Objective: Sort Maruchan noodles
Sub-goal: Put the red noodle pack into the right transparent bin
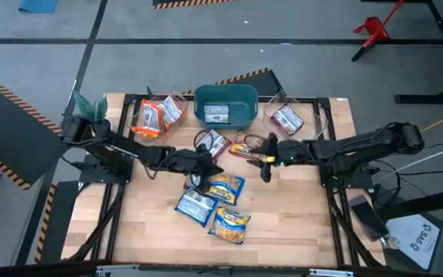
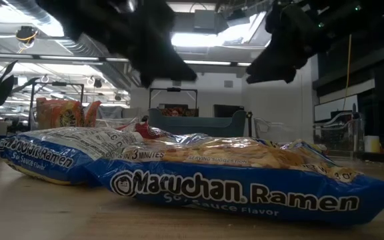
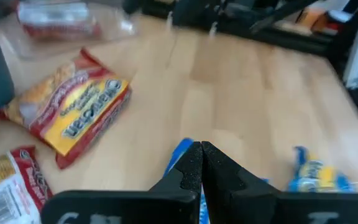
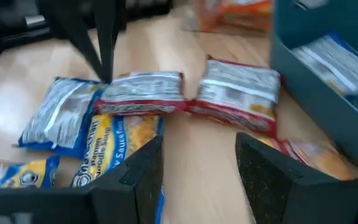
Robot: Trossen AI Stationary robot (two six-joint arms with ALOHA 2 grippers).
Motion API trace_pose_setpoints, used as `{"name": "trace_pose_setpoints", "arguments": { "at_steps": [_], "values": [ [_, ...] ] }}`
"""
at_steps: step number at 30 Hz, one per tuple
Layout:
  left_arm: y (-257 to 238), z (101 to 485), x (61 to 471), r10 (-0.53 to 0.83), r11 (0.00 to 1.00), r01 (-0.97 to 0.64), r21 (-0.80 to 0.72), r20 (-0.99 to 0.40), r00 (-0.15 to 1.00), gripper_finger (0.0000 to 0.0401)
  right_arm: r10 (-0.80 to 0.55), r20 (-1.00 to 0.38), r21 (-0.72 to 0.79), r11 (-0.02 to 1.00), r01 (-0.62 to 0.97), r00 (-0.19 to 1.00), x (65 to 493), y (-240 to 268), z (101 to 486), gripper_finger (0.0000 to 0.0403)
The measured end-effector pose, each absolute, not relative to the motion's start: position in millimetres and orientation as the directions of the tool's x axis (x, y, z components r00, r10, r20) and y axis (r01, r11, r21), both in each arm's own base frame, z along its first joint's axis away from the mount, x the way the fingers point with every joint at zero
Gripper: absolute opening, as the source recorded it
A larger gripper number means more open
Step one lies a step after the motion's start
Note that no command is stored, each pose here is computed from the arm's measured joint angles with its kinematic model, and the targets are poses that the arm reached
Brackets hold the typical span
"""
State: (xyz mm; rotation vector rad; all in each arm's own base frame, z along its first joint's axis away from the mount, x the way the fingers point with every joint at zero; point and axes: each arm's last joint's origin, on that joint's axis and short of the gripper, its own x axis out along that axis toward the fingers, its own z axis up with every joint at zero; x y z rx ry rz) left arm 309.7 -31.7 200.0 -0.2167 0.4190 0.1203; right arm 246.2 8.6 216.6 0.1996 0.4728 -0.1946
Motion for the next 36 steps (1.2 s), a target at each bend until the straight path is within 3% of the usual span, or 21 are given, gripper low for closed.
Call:
{"name": "trace_pose_setpoints", "arguments": {
  "at_steps": [6, 10, 17, 26, 36],
  "values": [
    [-58, 229, 277, 0.155, 0.961, -0.239, -0.142, -0.438, 0.886, 0.0000, -0.143, -0.420, 0.037, 0.984, 0.174, 0.896, 268, 24, 199, 0.0182],
    [-74, 240, 254, 0.241, 0.945, -0.312, -0.101, -0.429, 0.870, 0.0000, -0.135, -0.357, 0.048, 0.986, 0.163, 0.924, 283, 25, 190, 0.0182],
    [-80, 192, 225, 0.317, 0.888, -0.436, -0.145, -0.493, 0.810, 0.0000, -0.118, -0.312, -0.022, 0.993, 0.117, 0.943, 309, 28, 189, 0.0187],
    [-69, 144, 198, 0.362, 0.802, -0.540, -0.255, -0.512, 0.779, 0.0000, -0.116, -0.415, -0.280, 0.960, -0.005, 0.902, 356, 34, 207, 0.0265],
    [-63, 126, 188, 0.379, 0.766, -0.563, -0.309, -0.490, 0.785, 0.0000, -0.114, -0.499, -0.374, 0.923, -0.095, 0.859, 389, 37, 195, 0.0284]
  ]
}}
